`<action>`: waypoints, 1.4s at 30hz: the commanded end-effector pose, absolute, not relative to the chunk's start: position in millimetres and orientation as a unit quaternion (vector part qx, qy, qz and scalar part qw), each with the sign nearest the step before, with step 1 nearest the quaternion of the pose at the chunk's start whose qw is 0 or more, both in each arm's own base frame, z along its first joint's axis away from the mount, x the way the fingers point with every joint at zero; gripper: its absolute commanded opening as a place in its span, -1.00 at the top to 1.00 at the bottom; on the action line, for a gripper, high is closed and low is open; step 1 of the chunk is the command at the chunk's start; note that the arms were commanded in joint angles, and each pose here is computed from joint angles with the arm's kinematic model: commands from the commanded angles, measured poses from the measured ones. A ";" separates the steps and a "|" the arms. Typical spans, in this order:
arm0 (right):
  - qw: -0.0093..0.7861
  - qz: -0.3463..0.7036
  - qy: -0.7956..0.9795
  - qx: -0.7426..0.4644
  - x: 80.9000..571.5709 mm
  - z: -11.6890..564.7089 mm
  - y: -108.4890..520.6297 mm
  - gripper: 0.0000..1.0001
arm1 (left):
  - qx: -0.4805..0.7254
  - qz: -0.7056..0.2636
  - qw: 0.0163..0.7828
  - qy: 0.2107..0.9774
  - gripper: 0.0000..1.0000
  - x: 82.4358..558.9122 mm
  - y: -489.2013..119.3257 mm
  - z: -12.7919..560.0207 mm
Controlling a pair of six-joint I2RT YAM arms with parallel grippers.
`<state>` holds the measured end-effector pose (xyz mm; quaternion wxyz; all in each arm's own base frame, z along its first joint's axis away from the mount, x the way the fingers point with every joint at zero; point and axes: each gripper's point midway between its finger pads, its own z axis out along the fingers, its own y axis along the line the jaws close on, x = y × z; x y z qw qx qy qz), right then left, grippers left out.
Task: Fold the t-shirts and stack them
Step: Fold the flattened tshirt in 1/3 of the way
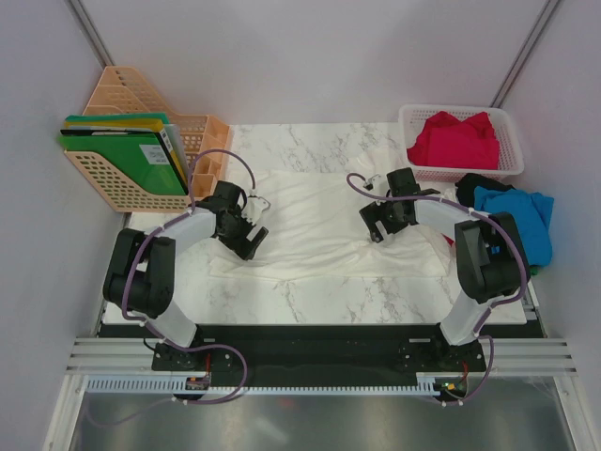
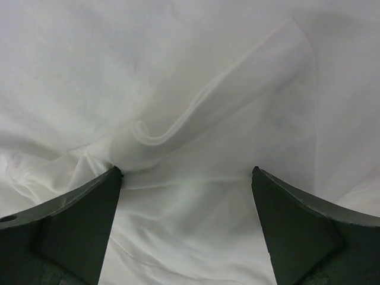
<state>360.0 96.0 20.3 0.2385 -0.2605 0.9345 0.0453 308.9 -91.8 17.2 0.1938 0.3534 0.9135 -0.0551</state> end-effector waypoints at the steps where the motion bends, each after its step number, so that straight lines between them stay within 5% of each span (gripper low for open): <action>1: 0.212 0.039 0.936 -0.277 341.5 18.6 87.9 -0.96 | 0.349 -0.063 0.198 0.914 -1.00 299.2 -91.2 22.9; 10: 0.320 0.015 0.899 -0.299 352.9 124.5 85.2 -0.96 | 0.400 -0.050 0.366 0.838 -1.00 313.8 -108.9 127.7; 17: 0.380 -0.001 0.881 -0.282 324.3 177.2 73.5 -0.96 | 0.430 -0.042 0.288 0.855 -0.90 264.0 -91.7 111.7; 19: 0.376 -0.009 0.886 -0.271 315.6 172.2 67.5 -0.96 | 0.436 -0.032 0.260 0.861 -0.34 248.8 -84.3 93.8; 22: 0.381 -0.013 0.887 -0.261 304.9 167.8 62.7 -0.96 | 0.442 -0.023 0.234 0.866 0.20 235.9 -75.6 76.2; 23: 0.387 -0.012 0.886 -0.257 302.1 169.0 62.3 -0.96 | 0.442 -0.024 0.225 0.868 0.83 233.0 -74.6 70.8; 24: 0.380 -0.010 0.890 -0.253 297.8 161.4 61.7 -0.96 | 0.443 -0.027 0.218 0.869 0.95 229.7 -74.3 66.7; 33: 0.377 -0.030 0.893 -0.243 295.2 154.9 53.2 -0.96 | 0.439 -0.098 0.179 0.875 0.04 211.0 -92.1 53.1; 42: 0.375 -0.033 0.894 -0.241 299.8 155.1 53.0 -0.96 | 0.440 -0.100 0.163 0.877 0.08 206.7 -90.8 44.0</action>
